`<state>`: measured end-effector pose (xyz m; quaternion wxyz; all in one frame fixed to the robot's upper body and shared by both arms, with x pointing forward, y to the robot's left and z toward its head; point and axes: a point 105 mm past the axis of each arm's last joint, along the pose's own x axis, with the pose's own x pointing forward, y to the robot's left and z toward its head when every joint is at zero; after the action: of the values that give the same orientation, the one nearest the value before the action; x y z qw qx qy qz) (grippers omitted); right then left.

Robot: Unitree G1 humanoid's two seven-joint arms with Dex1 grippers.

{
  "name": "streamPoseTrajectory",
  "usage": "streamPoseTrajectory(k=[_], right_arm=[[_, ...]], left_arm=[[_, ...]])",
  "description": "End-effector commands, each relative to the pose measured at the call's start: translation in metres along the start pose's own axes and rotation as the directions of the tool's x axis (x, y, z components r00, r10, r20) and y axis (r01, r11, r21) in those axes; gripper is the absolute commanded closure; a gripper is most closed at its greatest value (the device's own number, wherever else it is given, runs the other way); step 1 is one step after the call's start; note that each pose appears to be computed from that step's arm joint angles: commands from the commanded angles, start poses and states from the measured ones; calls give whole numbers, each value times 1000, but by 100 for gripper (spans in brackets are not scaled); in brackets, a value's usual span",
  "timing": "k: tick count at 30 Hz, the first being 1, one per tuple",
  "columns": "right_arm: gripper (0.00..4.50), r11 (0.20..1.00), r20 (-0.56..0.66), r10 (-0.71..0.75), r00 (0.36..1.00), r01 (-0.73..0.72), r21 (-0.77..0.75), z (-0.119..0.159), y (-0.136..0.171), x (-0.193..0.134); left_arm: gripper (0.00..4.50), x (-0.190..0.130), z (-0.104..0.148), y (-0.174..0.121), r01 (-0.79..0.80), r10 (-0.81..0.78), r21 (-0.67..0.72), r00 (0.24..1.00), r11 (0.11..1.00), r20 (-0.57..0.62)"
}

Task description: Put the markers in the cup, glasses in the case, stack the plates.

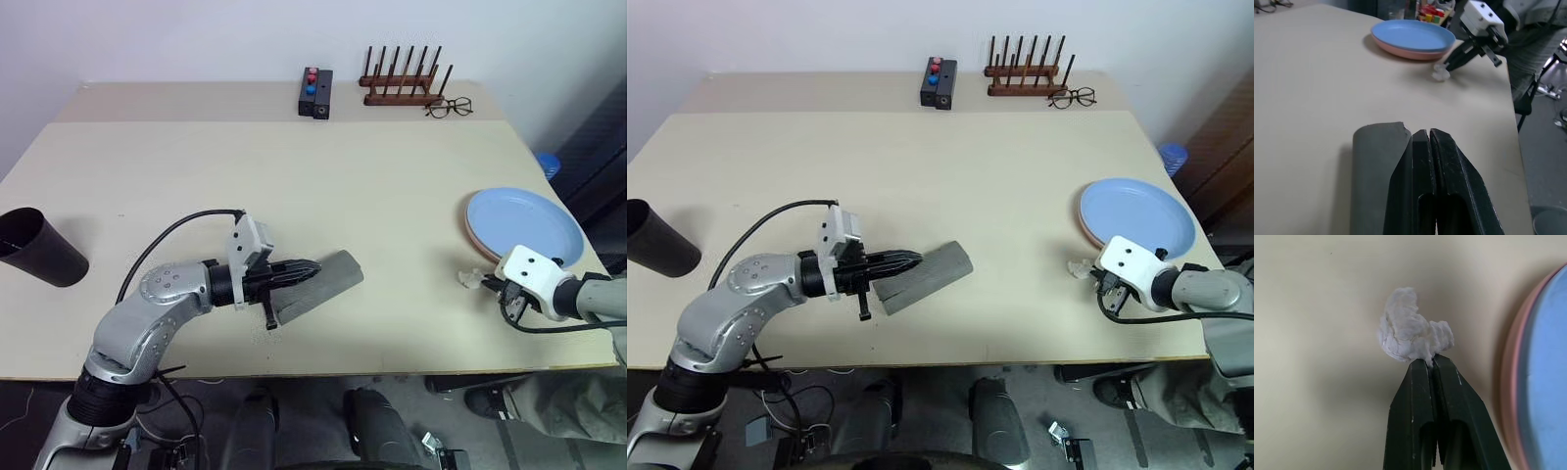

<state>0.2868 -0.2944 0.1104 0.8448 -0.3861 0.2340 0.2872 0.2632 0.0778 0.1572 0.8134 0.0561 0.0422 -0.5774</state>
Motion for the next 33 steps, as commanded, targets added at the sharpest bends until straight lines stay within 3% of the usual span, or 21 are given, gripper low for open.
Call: streamPoseTrajectory(k=[1, 7, 10, 13, 16, 20, 25, 29, 33], right_arm=[[448, 998, 47, -51, 998, 53, -45, 15, -16, -10], [448, 971, 98, -229, 969, 234, -47, 33, -61, -24], [448, 939, 21, -337, 941, 338, -63, 20, -85, -22], [448, 940, -37, -337, 941, 334, -73, 8, -88, -16], [319, 939, -36, -341, 939, 338, -68, 7, -90, -13], [115, 932, -1, -351, 936, 350, -96, 20, -94, -12], [115, 929, 76, -346, 935, 353, -112, 37, -96, -12], [115, 957, 317, -279, 907, 291, 10, 83, -85, -9], [115, 988, 493, -141, 858, 93, 122, 114, -54, -1]], left_arm=[[450, 1, 7, -6, 22, -23, 37, 1000, 999, 13], [450, 0, 6, -5, 21, -21, 45, 1000, 999, 7], [450, 1, 4, -8, 38, -38, 64, 999, 997, -7], [450, 2, 2, -9, 40, -39, 77, 999, 996, -15], [450, 2, 1, -9, 30, -28, 87, 999, 996, -16], [450, -4, 0, -3, -30, 30, 98, 1000, 995, -3], [450, -18, 0, 19, -192, 192, 118, 981, 974, 12], [450, -51, -7, 63, -499, 506, 161, 863, 852, -1], [450, -95, -9, 93, -732, 743, 194, 668, 653, 22]])
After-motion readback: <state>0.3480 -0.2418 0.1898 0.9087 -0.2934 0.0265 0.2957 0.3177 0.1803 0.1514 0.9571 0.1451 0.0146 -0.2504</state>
